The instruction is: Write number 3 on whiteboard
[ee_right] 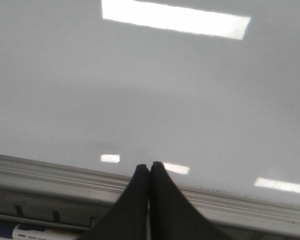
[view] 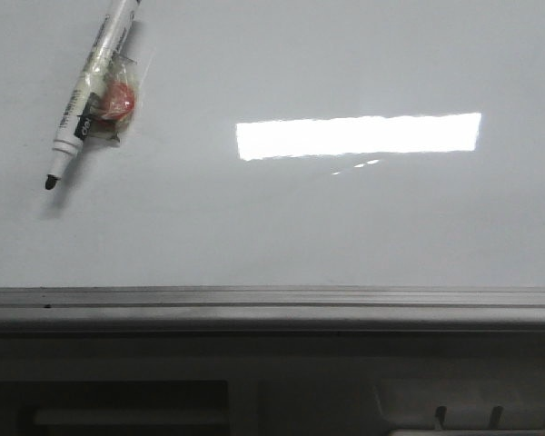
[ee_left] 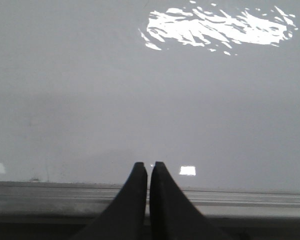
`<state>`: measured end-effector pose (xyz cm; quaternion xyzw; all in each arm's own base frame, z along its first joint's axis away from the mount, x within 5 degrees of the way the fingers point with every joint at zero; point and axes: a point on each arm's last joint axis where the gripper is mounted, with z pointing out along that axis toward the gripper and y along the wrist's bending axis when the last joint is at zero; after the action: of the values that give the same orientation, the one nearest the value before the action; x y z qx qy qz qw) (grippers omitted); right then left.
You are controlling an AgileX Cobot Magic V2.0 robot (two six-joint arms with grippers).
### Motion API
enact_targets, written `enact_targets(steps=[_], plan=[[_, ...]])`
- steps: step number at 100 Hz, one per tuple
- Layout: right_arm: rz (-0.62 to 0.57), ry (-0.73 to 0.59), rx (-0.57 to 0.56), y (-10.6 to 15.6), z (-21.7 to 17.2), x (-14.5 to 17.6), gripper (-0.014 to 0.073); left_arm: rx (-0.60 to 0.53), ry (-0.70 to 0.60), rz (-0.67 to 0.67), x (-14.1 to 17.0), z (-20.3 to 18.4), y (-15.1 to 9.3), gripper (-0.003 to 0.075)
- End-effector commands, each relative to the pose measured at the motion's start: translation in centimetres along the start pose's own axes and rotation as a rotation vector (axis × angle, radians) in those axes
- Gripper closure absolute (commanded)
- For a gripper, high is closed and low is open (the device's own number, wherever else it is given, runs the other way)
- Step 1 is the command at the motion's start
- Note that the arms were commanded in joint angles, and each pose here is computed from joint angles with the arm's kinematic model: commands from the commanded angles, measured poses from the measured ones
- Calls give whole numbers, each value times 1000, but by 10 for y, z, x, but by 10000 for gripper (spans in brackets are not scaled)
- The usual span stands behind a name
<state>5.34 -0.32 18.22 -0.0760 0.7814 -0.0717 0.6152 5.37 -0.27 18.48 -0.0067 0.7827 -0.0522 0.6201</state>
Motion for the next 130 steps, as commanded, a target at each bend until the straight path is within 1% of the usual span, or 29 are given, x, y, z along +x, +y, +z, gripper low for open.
enact_targets(steps=[1, 94, 101, 109, 112, 119, 124, 130], plan=[[-14, -5, 3, 1, 2, 7, 645, 15, -89, -10, -4, -1, -1, 741], [-14, -19, 4, 1, 2, 6, 645, 15, -89, -9, -4, -1, -1, 741], [-18, -66, 6, 1, 2, 2, 645, 17, -91, -14, -4, -1, -1, 741], [3, -185, 2, 1, 1, -9, 645, 34, -102, -64, -5, -1, -3, 741], [20, -226, 0, 1, 0, -13, 645, 44, -108, -93, -6, -1, -3, 741], [106, -332, -10, 1, -3, -22, 645, 65, -133, -157, -9, -1, -5, 741], [185, -399, -14, 0, -5, -28, 645, 90, -162, -239, -12, -2, -6, 741], [264, -475, -11, -3, -8, -34, 645, 131, -202, -404, -16, -3, -8, 741]])
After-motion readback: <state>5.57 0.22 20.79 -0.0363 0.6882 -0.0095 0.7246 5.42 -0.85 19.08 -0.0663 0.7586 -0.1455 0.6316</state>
